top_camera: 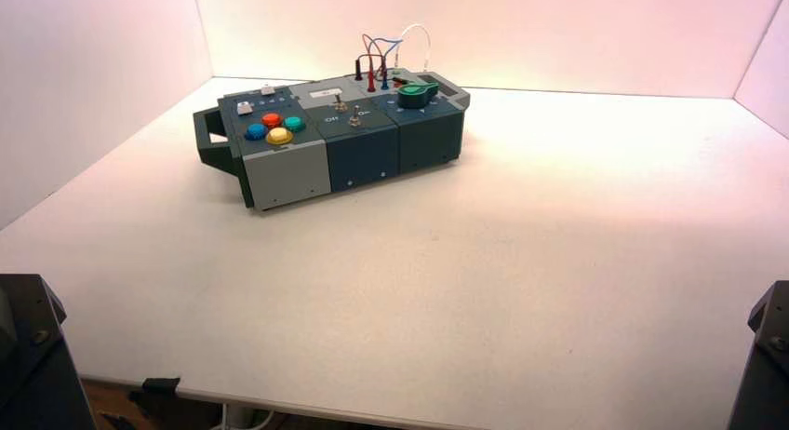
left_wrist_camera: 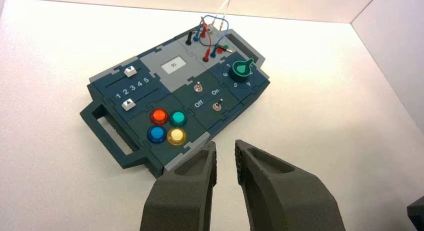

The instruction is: Pull the blue wire.

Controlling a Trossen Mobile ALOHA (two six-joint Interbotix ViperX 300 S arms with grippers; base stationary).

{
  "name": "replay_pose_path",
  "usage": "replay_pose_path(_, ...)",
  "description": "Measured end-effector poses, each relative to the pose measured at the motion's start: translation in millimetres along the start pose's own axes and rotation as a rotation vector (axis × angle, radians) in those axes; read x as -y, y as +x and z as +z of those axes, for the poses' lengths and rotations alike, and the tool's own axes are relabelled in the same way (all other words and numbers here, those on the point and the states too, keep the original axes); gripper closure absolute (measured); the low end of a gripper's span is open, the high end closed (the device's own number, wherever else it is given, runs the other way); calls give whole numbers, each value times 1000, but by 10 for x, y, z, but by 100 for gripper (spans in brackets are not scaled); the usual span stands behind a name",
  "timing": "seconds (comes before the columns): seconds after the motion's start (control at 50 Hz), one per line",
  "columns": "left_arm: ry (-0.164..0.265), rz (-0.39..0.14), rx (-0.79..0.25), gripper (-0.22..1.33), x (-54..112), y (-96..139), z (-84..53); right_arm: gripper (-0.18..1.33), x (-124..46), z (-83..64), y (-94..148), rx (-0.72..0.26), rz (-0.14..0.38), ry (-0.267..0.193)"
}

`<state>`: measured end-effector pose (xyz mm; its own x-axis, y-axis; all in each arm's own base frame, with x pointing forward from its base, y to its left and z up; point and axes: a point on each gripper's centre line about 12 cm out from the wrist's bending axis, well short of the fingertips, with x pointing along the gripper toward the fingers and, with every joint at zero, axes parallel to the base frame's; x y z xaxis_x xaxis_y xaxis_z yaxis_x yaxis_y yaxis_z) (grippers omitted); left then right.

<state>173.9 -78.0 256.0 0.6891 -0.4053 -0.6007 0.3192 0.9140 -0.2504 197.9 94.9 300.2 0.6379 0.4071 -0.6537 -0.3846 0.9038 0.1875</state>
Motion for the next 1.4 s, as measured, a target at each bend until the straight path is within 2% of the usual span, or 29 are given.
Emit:
replay_pose_path(0.24,3,21,-60,63,-45,149,-32,46,6,87,104,-32,-4,3)
replay_pose_path(0.32,8,30,-75,63,-54,204,10,46,13,155,208,-57,-6,6)
replay_pose_path(0.48,-2,57,-126,63,-117,348,51,65,31,281,449,-113,-11,15)
replay_pose_path(0.56,-24,83,-148,64,-194,420,73,67,48,329,591,-143,-14,19)
replay_pose_path(0.62,-32,93,-154,69,-226,443,85,68,57,360,697,-165,-17,21)
replay_pose_path(0.72,-53,116,-164,87,-301,483,117,73,79,402,870,-195,-21,27)
replay_pose_path(0.8,-68,135,-178,90,-367,514,116,73,90,440,995,-210,-23,30)
replay_pose_path(0.9,-66,144,-208,103,-412,554,87,74,108,473,1126,-222,-27,34)
replay_pose_path(1.0,-60,149,-253,107,-449,626,32,86,123,508,1263,-226,-30,36)
replay_pose_path(1.08,-62,150,-279,109,-464,672,-2,104,140,535,1385,-235,-33,40)
replay_pose_path(1.12,-67,152,-301,113,-481,716,-38,105,145,538,1419,-240,-34,39)
replay_pose_path(1.24,-74,156,-331,126,-507,787,-65,126,169,570,1595,-261,-37,43)
replay_pose_path(1.4,-99,171,-362,127,-577,865,-92,129,201,606,1812,-285,-42,39)
